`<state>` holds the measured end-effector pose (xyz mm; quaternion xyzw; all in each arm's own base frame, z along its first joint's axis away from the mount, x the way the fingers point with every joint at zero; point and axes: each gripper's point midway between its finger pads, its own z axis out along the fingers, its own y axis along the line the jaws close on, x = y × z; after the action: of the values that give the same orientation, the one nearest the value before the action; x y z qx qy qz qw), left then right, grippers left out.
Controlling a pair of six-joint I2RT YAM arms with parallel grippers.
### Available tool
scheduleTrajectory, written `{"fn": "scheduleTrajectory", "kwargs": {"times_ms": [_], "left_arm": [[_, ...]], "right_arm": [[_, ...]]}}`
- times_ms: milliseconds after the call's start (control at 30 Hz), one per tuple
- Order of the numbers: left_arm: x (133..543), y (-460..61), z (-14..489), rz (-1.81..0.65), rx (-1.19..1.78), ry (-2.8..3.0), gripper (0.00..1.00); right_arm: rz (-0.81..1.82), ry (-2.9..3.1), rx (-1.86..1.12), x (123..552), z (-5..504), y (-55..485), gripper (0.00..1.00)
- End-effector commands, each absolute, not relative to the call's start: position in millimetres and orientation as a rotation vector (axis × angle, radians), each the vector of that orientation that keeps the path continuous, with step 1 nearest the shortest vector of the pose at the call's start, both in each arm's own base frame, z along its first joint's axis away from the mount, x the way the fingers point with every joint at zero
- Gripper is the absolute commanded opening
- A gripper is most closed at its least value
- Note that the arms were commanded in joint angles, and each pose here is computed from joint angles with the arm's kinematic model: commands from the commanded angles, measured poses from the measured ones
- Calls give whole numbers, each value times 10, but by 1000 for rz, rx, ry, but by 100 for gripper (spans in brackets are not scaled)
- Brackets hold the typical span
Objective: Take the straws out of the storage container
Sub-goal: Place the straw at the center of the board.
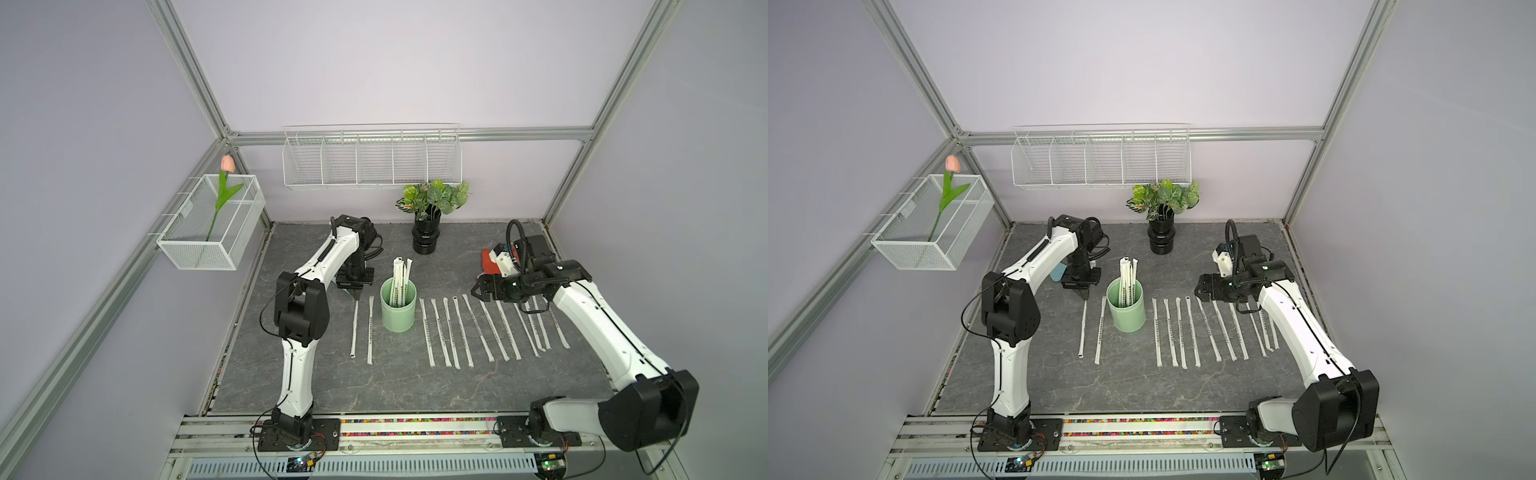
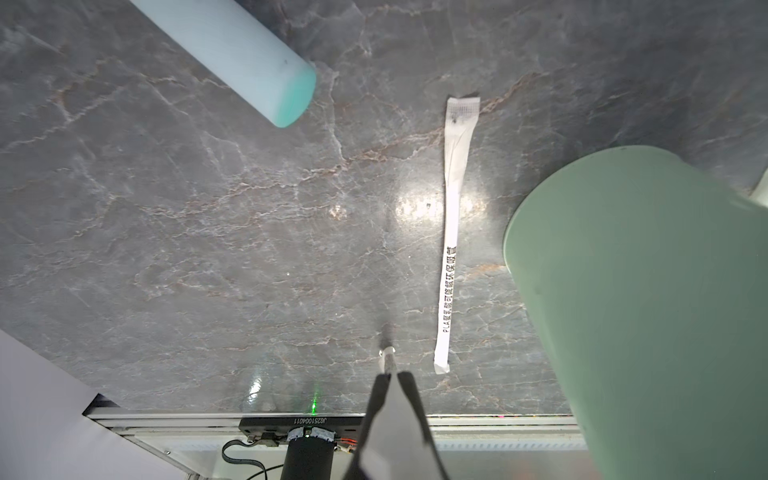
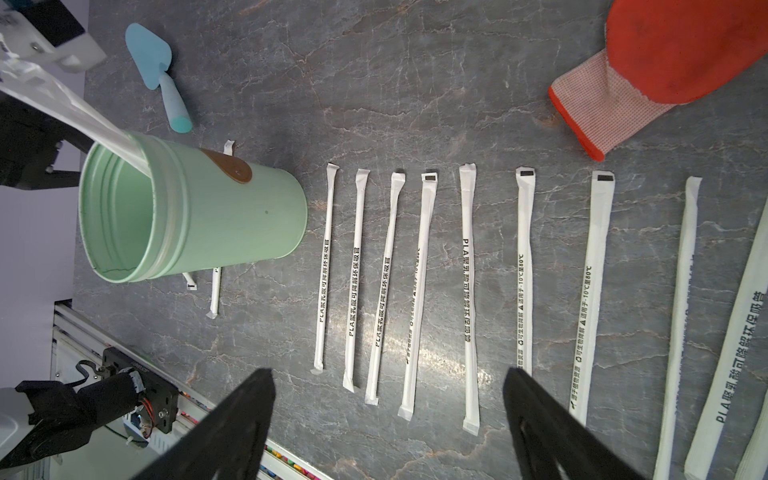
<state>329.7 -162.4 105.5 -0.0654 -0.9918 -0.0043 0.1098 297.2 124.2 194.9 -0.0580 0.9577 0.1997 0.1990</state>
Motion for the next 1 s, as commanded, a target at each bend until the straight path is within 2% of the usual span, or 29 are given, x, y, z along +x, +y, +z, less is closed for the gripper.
{"fn": "scheduleTrajectory", "kwargs": {"times_ms": [0,633,967], "left_arm": [[3291,-1656,917,20,-198,-2887,0],[3503,-1663,626,59,-148,-2888,1],[3530,-1680,554,64,-162,-2885,7]], "right_arm": [[557,2691,-193,2959,1874,1267,89],[553,2708,-185,2937,1819,1254,89],[552,2713,-179,2929,1818,1250,89]]}}
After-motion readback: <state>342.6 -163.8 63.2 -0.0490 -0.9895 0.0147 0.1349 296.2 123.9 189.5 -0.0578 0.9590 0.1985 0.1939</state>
